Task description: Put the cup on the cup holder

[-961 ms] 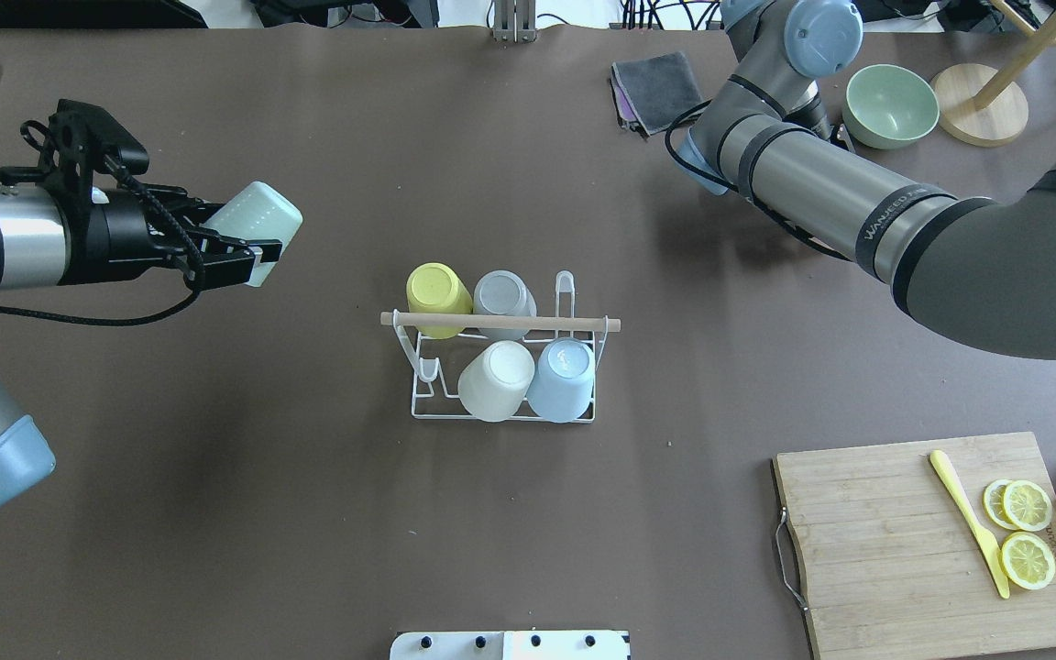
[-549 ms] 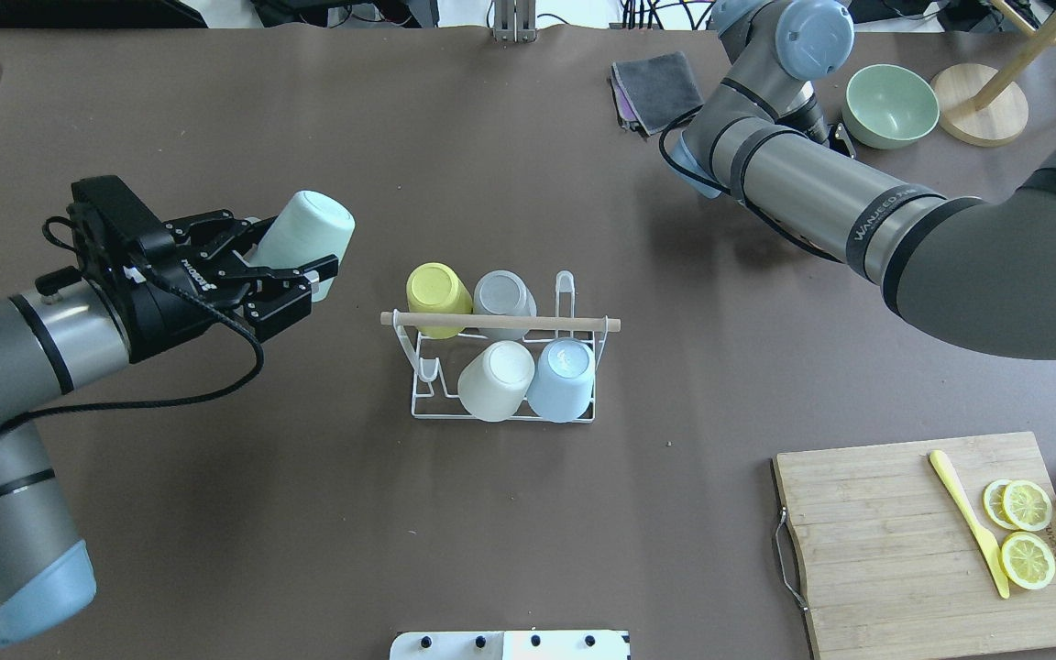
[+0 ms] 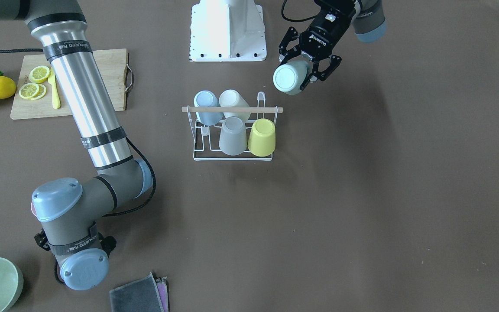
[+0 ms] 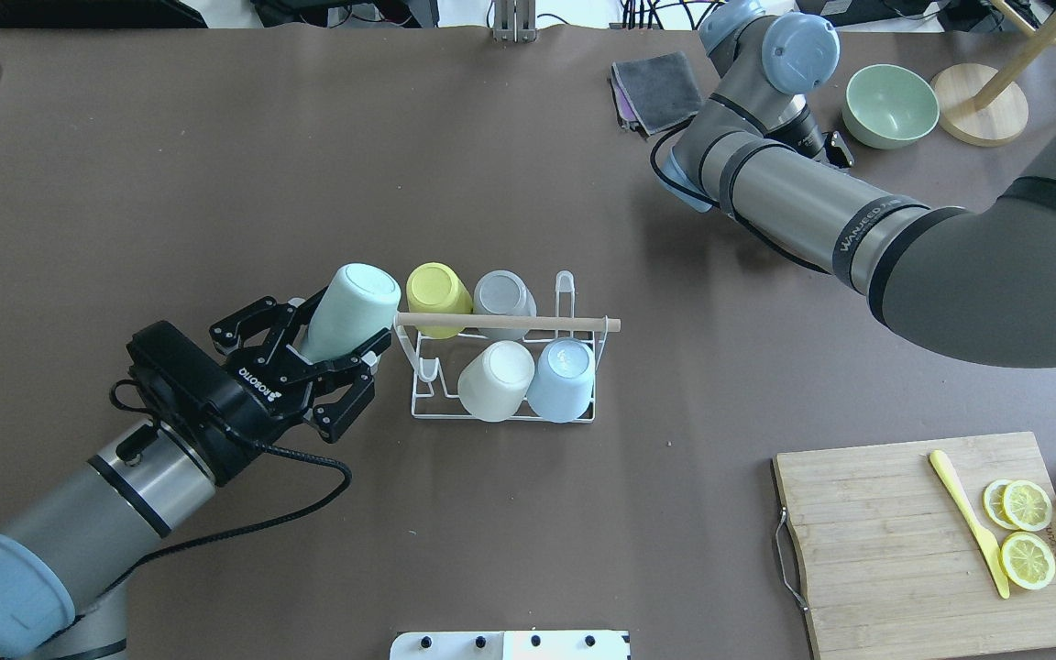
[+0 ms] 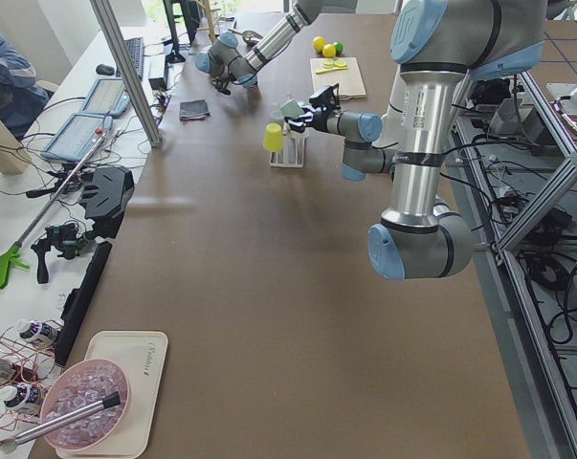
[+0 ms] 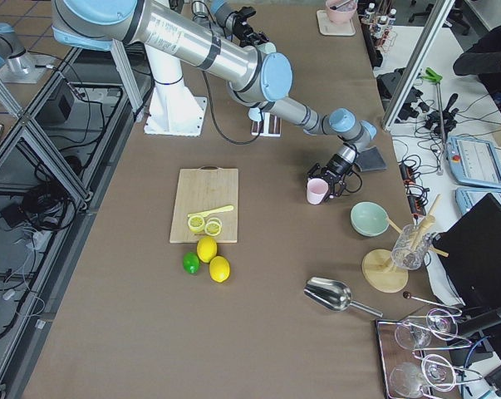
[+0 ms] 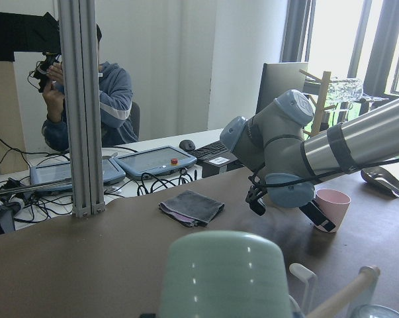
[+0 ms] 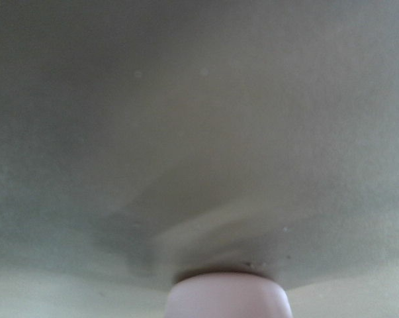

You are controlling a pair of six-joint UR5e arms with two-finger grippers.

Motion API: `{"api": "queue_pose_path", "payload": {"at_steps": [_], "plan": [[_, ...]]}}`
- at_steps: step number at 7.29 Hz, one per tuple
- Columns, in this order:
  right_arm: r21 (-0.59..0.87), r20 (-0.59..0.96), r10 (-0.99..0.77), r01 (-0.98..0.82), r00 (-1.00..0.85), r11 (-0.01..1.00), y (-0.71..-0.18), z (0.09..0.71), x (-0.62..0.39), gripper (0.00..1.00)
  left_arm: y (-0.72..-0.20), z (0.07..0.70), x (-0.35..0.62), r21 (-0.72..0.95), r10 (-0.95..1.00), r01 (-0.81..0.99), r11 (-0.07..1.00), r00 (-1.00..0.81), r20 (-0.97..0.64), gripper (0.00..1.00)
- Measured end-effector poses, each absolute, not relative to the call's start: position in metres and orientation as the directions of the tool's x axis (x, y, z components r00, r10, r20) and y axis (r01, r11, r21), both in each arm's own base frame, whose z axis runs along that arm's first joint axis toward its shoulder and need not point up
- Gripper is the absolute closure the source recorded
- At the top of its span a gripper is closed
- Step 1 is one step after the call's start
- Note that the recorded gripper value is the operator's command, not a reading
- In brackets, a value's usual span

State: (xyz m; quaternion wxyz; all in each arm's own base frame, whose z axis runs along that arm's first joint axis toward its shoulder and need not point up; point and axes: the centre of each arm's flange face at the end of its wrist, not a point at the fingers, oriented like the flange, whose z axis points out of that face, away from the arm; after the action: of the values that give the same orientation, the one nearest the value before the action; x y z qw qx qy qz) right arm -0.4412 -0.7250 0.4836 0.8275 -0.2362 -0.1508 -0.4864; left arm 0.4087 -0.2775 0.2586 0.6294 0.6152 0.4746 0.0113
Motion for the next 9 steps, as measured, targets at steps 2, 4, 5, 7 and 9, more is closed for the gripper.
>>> {"api": "queue_pose_path", "payload": {"at_steps": [2,4,5,7,9], "plan": [[-0.254,0.469,-0.744,0.880,0.476,0.402,-0.724,0.484,-0.441,0.00,-0.263,0.244,0.419,0.778,0.557,0.593,0.207,0.583,-0.592,0.80],[-0.259,0.461,-0.751,0.881,0.473,0.396,-0.723,0.484,-0.443,0.00,-0.263,0.232,0.430,0.787,0.512,0.596,0.160,0.631,-0.582,0.80],[-0.261,0.458,-0.753,0.881,0.473,0.395,-0.723,0.483,-0.443,0.26,-0.265,0.228,0.441,0.789,0.487,0.597,0.146,0.651,-0.582,0.80],[-0.260,0.455,-0.756,0.882,0.470,0.392,-0.724,0.480,-0.444,1.00,-0.268,0.226,0.465,0.790,0.449,0.598,0.136,0.673,-0.588,0.80],[-0.266,0.460,-0.753,0.882,0.470,0.388,-0.726,0.469,-0.441,1.00,-0.259,0.230,0.483,0.781,0.424,0.609,0.138,0.676,-0.603,0.79]]}}
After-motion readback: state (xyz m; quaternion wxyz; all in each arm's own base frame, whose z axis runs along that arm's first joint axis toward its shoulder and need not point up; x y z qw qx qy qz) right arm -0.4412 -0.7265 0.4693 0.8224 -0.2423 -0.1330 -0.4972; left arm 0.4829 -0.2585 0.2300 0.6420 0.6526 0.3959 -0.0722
